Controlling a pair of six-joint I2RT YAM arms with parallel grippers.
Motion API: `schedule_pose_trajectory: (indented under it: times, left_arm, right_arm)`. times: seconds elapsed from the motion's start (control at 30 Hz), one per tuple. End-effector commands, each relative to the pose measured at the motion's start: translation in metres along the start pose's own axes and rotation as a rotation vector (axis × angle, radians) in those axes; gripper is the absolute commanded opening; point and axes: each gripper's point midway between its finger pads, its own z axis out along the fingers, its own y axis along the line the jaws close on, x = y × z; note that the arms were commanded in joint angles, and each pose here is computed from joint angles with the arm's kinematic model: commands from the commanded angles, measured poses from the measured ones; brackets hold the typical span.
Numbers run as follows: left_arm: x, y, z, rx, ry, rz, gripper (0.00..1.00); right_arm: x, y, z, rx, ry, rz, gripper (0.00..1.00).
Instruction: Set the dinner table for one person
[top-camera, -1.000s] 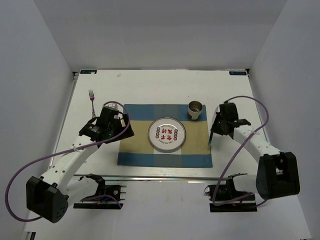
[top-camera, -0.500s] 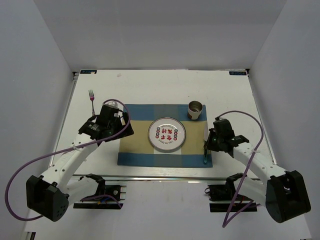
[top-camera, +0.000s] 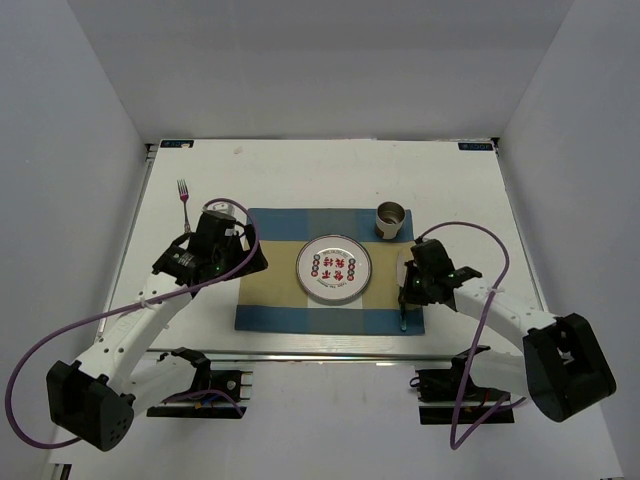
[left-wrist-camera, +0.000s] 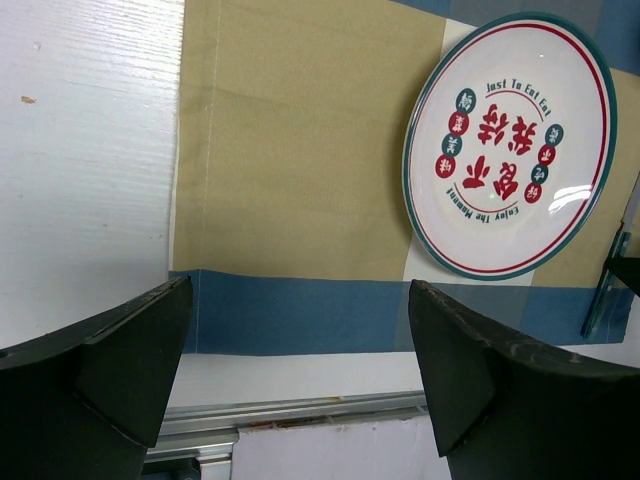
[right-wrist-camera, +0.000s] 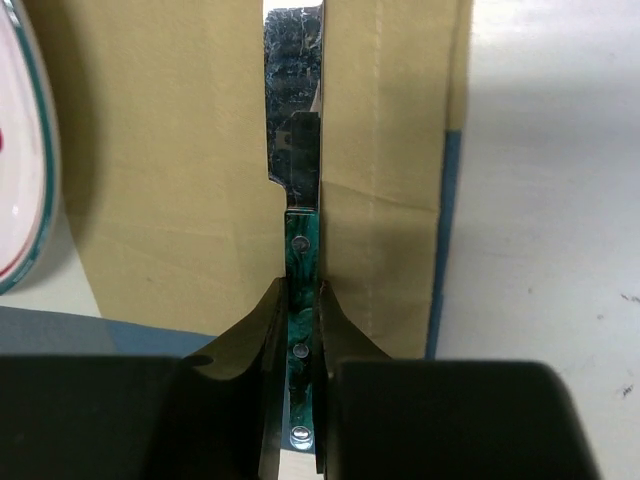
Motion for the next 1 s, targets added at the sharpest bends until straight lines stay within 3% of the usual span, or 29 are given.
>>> schedule_pose_trajectory:
  times: [0.0,0.7,0.87,0.97]
  left_arm:
    - [-0.003,-0.002,-0.004,0.018,-0.022,0.011,0.98]
    - [-0.003,-0.003,-0.006,0.028,-0.031,0.014,0.98]
    - [-0.005,-0.003,-0.007,0.023,-0.038,0.011,0.98]
    - [-0.008,-0.004,-0.008,0.025,-0.04,0.009,0.98]
  right_arm:
    - [-0.021,0.015,0.0,-0.019,-0.052,-0.012,0.0]
    - [-0.027,0.016,0.002,0.024,-0.049,-0.106,0.0]
    - [-0.026,0.019,0.001,0.015,-0.048,-0.101,0.19]
    - [-0.03,0.022,-0.002,0.001,-0.063,-0.091,0.38]
